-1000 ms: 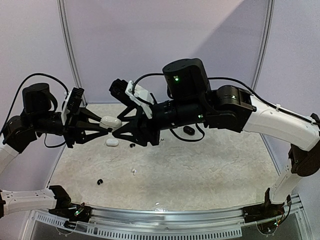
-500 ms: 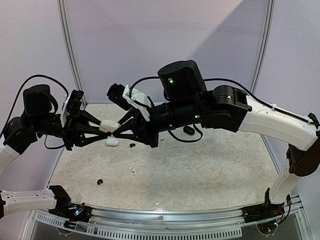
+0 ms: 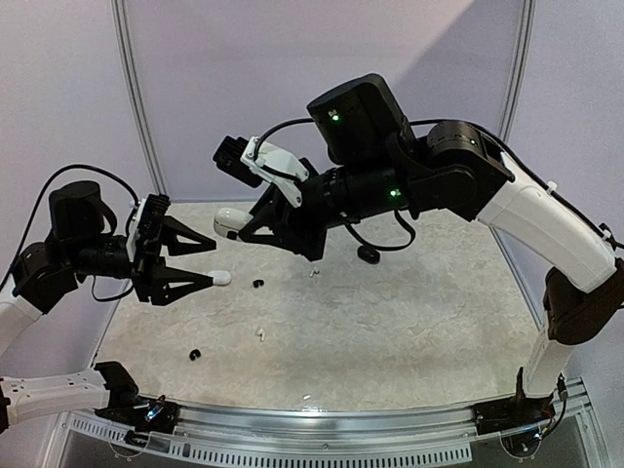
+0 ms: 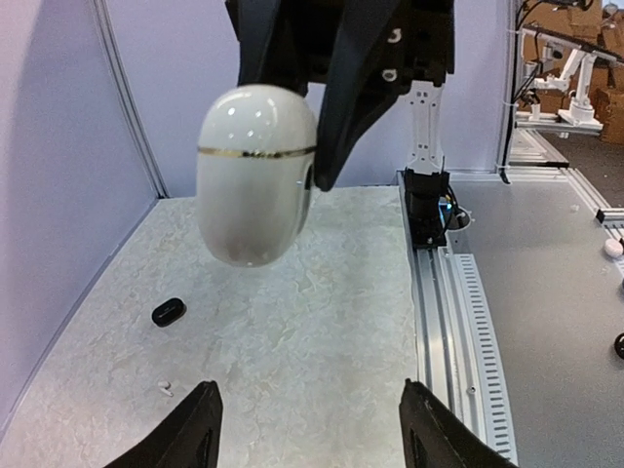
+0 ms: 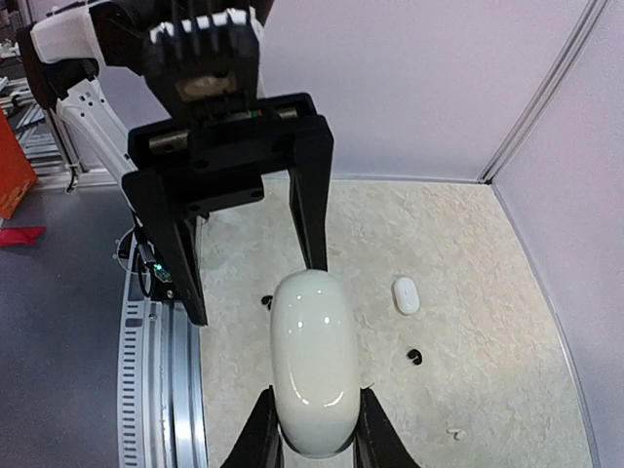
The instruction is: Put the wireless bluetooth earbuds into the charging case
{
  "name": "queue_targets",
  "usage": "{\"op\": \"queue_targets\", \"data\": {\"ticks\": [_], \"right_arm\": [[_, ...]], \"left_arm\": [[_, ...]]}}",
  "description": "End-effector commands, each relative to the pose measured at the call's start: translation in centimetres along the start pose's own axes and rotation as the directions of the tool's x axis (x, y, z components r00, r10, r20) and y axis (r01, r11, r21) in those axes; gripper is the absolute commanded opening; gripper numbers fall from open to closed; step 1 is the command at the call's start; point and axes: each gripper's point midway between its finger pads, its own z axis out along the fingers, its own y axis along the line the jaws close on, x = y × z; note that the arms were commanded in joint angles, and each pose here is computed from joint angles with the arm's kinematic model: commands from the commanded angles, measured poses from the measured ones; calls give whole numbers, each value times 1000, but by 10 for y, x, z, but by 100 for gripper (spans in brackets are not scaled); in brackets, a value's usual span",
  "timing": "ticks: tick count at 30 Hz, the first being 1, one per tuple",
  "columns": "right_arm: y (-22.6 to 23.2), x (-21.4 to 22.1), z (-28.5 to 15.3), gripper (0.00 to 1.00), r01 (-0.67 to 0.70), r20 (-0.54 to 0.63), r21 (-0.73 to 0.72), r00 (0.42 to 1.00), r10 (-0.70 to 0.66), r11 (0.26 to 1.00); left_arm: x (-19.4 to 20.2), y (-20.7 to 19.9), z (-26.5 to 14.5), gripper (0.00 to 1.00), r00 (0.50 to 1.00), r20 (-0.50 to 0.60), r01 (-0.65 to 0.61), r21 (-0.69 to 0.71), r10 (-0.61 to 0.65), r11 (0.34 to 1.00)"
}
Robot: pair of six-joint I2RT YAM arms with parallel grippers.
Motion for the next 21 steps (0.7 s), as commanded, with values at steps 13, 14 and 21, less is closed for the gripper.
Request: {"op": "queue_targets", "data": {"ticks": [13,14,21], "right_arm": [[16,29,9,0,66,-167,33,984,-59,997],[16,28,10,0,65,-162,34,985,-59,997],[15,24,10,0,60,-146,44,988,-54,997]], "left_arm": [[-26,4,18,49,985,171,18,61,-28,998],[-30,5,20,47,982,184,28,62,-39,998],[-21,-6,24,43,984,167,49,112,-67,992]]}}
